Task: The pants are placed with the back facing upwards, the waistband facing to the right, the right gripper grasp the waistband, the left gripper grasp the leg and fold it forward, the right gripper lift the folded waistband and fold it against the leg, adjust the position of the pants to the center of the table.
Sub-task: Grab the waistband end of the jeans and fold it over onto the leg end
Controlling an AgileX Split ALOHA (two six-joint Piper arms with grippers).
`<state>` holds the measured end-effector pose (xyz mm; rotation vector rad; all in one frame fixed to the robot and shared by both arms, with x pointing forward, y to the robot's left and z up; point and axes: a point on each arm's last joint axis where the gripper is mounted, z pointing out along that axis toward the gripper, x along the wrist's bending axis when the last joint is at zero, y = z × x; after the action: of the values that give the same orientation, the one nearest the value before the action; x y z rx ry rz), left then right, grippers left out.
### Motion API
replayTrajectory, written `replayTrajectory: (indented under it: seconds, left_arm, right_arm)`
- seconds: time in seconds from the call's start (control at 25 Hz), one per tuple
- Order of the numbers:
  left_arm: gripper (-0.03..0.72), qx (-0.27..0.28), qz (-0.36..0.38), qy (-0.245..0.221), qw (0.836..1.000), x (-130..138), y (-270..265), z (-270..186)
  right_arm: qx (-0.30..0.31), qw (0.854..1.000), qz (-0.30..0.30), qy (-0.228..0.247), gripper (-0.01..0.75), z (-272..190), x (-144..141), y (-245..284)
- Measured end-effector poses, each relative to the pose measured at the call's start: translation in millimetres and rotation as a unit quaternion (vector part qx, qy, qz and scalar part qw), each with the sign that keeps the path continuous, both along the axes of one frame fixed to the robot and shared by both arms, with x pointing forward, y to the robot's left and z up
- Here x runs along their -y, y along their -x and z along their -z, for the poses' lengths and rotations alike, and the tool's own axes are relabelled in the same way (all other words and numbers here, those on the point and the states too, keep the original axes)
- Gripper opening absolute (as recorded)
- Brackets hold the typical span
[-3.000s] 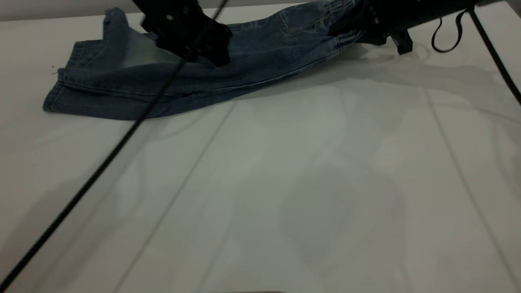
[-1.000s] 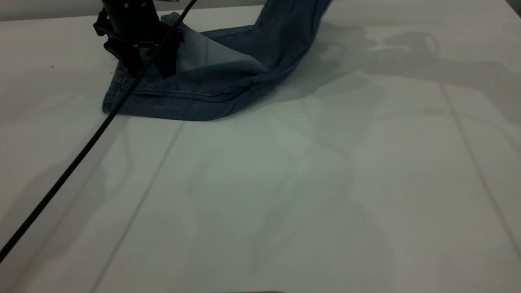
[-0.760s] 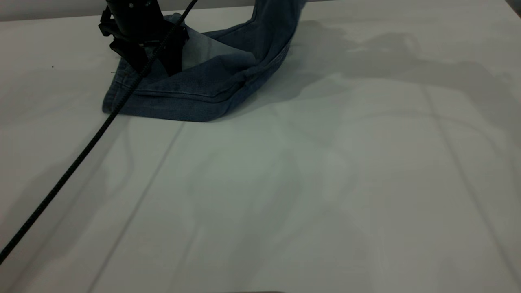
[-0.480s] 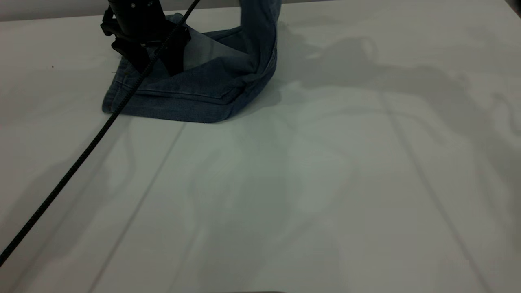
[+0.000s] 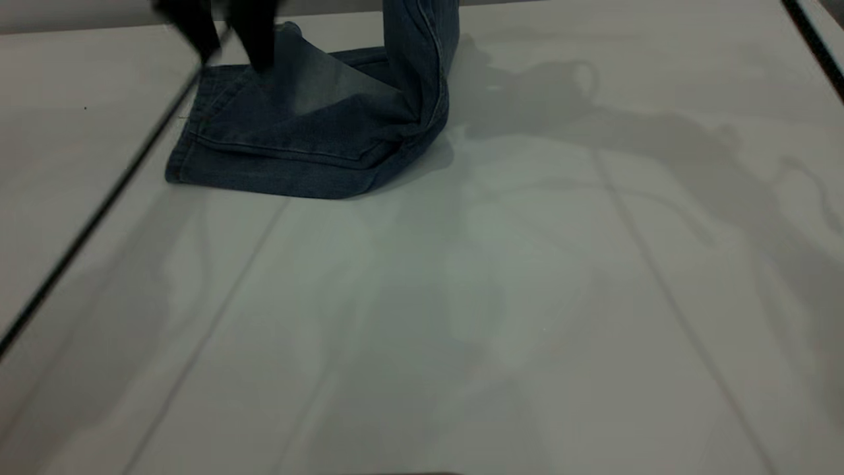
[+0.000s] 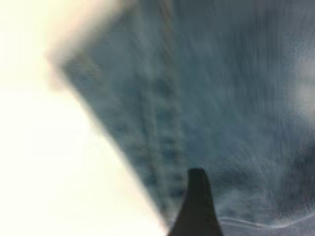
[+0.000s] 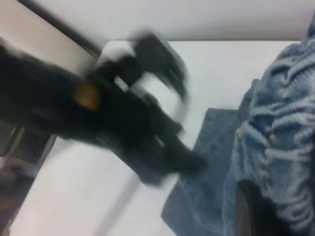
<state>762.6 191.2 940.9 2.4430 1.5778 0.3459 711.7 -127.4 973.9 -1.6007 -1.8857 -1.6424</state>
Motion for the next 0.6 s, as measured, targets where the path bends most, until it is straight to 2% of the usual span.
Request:
replayTrajectory:
  seconds: [0.12, 0.28, 0.44, 0.6]
  left_arm:
    - [0.535, 0.07, 0.001, -0.002, 0.998, -1.4, -5.9, -45.6]
    - [0.535, 0.128, 0.0, 0.008, 0.992, -1.4, -8.3, -81.9]
    - [0.535, 0.154, -0.005, 0.02, 0.988, -0.8, -8.2, -98.6]
    - [0.535, 0.155, -0.007, 0.034, 0.987, 1.2, -7.8, -100.8]
  right_arm:
    - [-0.016, 1.0, -0.001, 0.002, 0.067, 21.9, -5.2, -2.3]
    - [-0.025, 1.0, -0.018, 0.004, 0.067, 51.9, -23.4, 0.2]
    - [-0.004, 0.999, -0.04, 0.0, 0.067, 61.4, -51.0, 8.3]
    - [0.011, 0.999, -0.035, -0.004, 0.073, 70.4, -75.3, 14.4]
